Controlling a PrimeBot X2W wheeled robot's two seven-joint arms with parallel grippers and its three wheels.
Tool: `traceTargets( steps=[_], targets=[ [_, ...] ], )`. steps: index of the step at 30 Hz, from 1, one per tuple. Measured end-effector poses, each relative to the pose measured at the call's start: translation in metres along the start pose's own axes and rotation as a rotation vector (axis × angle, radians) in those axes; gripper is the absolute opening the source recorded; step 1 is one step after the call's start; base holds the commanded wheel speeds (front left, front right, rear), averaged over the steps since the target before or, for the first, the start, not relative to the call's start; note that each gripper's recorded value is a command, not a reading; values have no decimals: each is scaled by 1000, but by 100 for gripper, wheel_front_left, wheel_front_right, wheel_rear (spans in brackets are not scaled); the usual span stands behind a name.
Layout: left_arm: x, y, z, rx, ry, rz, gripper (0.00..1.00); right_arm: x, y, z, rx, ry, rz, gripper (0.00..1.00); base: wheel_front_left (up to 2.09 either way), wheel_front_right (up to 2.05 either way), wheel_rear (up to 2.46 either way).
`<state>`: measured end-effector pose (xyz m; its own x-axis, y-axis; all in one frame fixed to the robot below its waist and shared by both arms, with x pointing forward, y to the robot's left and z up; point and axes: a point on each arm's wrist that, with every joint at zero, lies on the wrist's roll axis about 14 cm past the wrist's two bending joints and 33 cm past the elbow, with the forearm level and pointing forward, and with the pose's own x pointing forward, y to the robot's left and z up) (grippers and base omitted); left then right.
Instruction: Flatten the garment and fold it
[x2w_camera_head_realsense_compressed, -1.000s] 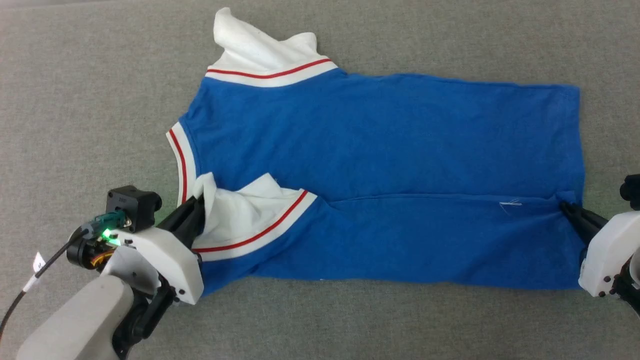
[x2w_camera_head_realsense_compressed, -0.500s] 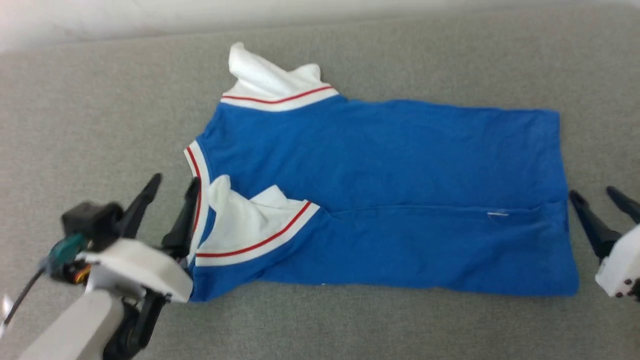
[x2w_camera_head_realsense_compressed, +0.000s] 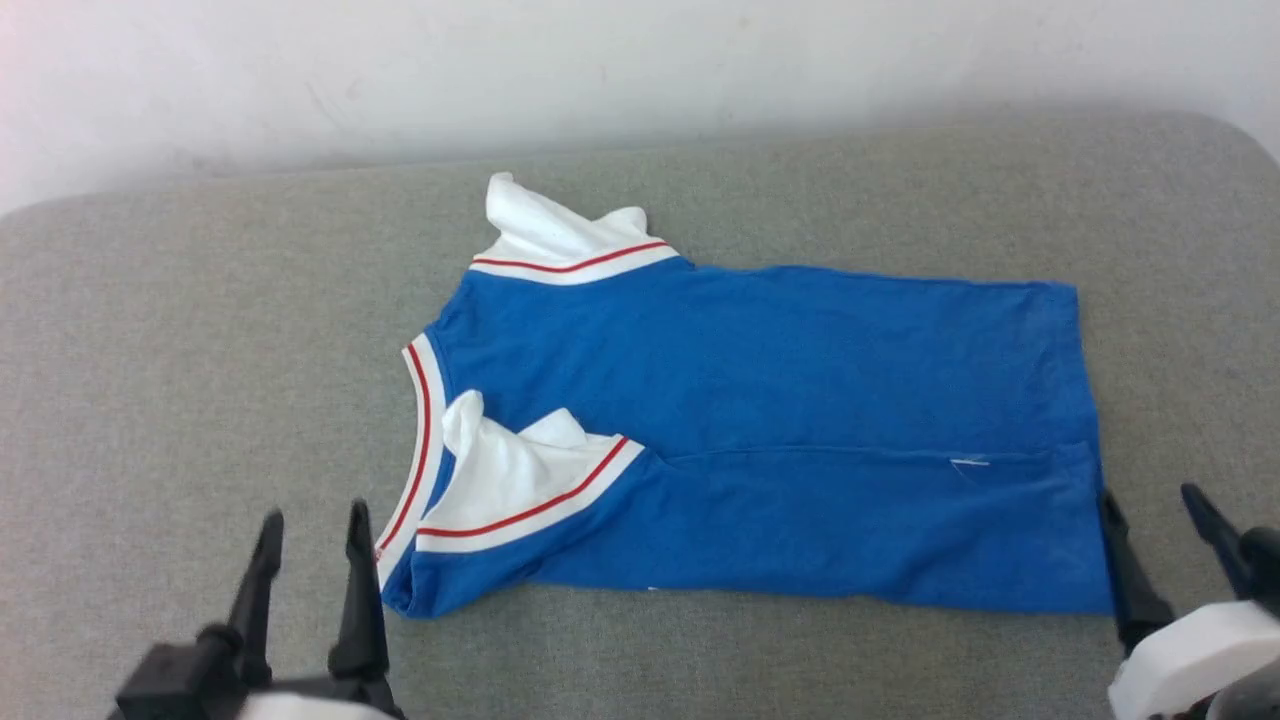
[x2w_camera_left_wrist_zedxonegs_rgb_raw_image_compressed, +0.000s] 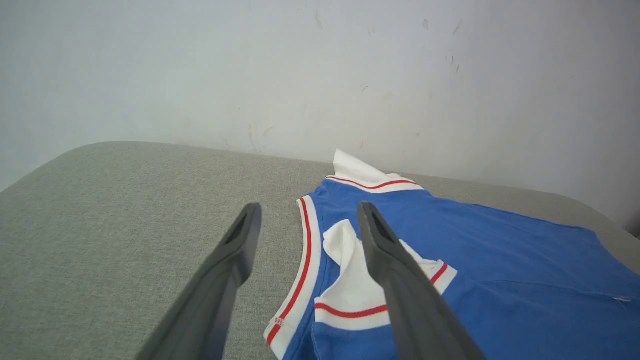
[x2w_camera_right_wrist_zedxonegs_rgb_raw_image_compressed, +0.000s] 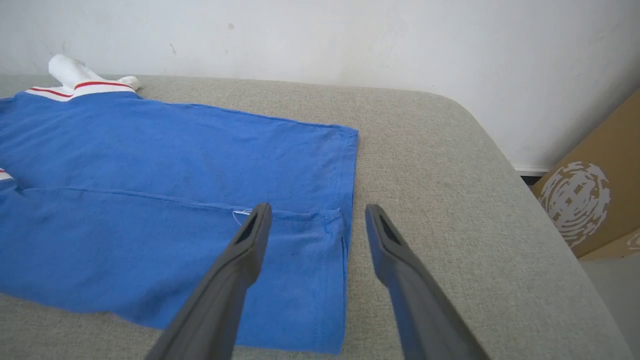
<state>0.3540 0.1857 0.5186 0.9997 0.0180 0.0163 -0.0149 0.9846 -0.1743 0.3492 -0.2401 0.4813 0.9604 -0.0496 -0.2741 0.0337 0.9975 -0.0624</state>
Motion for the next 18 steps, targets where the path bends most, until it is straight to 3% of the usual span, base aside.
traceTargets(
  steps=[10, 18],
  targets=[
    [-25, 7, -24, 50, 54, 5, 100, -15, 4, 11, 21, -103, -41, 100, 0, 0, 0],
    [-11, -3, -56, 100, 269, -90, 100, -9, 2, 8, 19, -87, -47, 100, 0, 0, 0]
  ],
)
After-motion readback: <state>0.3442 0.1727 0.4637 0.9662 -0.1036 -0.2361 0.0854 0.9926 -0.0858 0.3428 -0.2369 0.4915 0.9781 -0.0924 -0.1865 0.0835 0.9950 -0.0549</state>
